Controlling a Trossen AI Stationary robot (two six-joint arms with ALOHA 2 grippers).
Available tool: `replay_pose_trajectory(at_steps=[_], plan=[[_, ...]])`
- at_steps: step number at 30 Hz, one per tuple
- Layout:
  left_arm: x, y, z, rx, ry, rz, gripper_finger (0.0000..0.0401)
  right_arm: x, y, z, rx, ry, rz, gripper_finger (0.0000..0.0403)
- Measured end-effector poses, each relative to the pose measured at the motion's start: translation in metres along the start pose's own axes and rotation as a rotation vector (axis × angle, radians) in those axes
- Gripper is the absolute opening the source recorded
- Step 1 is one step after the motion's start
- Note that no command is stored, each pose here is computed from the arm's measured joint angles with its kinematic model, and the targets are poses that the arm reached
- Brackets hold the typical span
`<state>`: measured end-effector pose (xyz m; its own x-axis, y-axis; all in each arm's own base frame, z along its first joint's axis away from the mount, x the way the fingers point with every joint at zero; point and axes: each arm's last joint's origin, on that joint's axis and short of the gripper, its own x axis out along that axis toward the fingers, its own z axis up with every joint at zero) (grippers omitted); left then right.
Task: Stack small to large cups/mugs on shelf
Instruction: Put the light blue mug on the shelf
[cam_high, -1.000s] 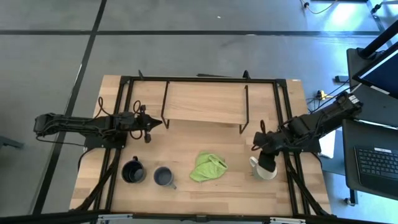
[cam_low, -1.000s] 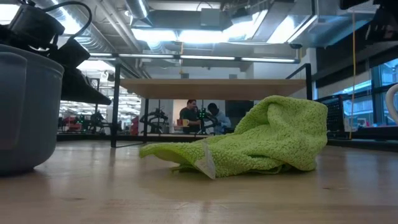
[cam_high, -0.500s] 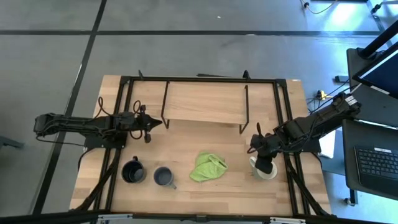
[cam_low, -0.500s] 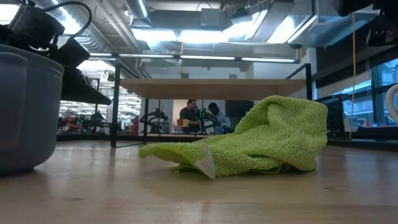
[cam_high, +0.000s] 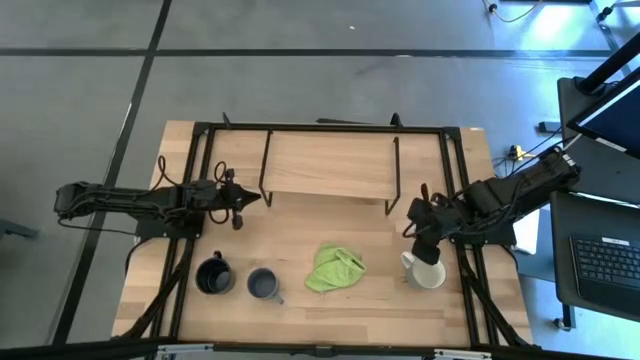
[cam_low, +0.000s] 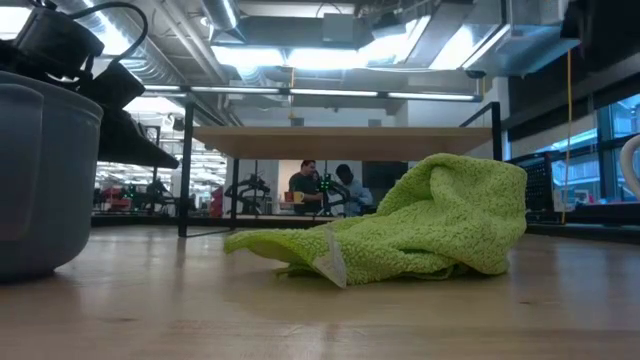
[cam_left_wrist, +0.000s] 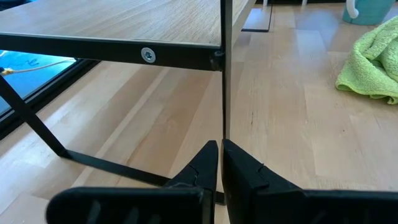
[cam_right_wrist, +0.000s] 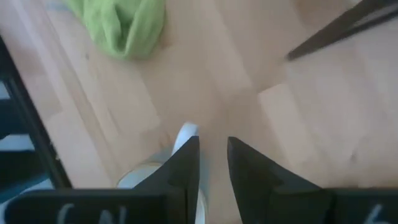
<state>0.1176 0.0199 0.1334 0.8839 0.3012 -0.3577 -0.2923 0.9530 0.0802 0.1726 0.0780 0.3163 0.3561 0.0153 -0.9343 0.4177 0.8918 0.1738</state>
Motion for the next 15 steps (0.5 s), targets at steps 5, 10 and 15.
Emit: replay_pose_trajectory(at_steps=[5,10,15], plan=[[0.000,0.000,0.000,0.000,0.000,0.000,0.0014,-0.014,0.000,0.005,-0.015,-0.075,-0.029,0.0084],[0.000,0.000,0.000,0.000,0.000,0.000,0.0014,-0.015,-0.007,-0.003,-0.104,0.047,-0.080,0.0085],[0.000,0.000,0.000,0.000,0.000,0.000,0.0014,-0.020,-0.018,-0.020,-0.131,0.184,-0.188,0.0102]])
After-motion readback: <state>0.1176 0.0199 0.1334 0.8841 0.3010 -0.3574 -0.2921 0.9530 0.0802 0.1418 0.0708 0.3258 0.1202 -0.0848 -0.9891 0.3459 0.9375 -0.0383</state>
